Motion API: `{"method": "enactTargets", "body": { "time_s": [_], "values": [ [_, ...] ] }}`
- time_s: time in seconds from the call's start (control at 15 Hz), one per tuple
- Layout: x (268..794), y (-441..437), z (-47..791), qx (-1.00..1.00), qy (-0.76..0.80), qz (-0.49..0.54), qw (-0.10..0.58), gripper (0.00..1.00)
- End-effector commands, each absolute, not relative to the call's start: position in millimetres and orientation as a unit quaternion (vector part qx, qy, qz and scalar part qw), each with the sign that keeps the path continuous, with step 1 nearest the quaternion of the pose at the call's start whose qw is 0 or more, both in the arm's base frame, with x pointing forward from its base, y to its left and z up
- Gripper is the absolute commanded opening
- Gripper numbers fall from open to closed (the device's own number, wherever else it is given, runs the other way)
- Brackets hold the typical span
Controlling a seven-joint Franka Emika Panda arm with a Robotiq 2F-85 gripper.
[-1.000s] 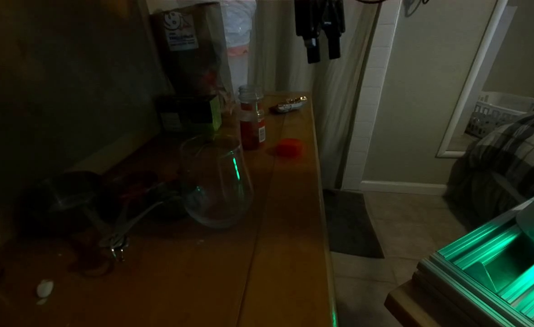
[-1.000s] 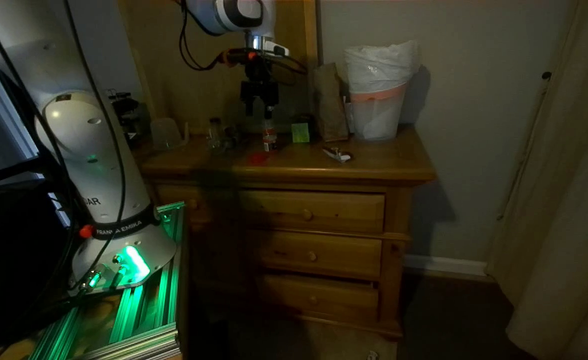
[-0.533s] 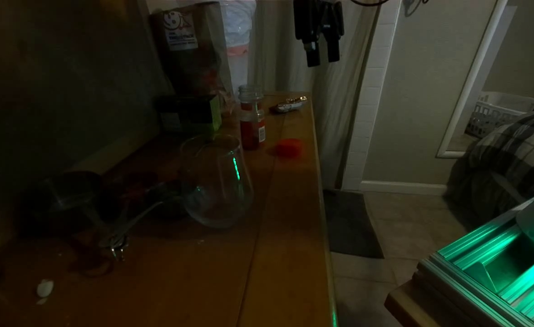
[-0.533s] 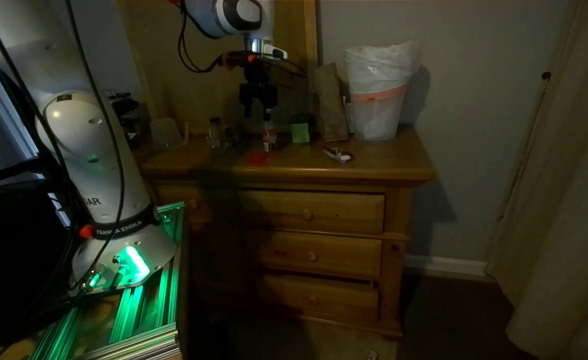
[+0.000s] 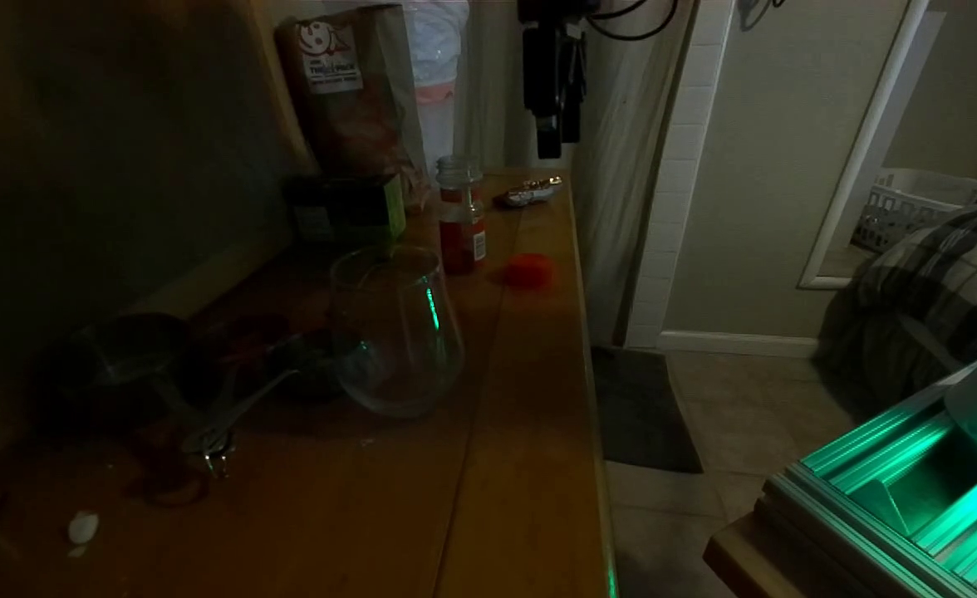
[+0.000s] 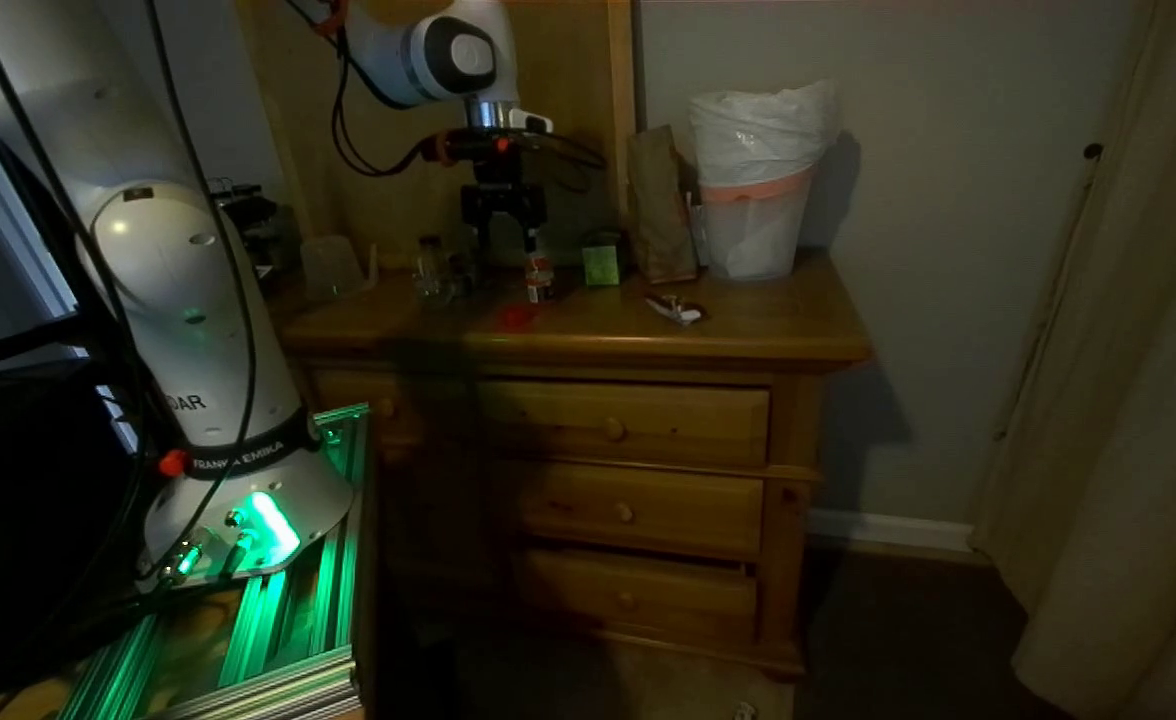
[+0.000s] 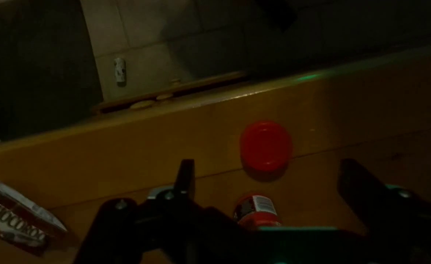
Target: Put the orange lid on the bottle
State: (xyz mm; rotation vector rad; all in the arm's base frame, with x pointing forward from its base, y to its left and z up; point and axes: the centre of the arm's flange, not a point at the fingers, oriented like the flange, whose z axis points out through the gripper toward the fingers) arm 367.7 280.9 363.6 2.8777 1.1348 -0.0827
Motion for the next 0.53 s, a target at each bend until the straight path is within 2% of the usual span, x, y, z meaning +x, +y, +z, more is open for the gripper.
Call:
{"method": "enactTargets", "body": {
  "time_s": [0.0,0.2,0.47],
  "values": [
    [347.0,282.2,344.9,0.911,0.409,0.043,0.008,1.00],
    [342.2,280.1,329.3,0.908,0.415,0.065,-0.009,1.00],
    [342.3,266.5,313.9,0.913,0.406,0.034,0.000,1.00]
  ]
}}
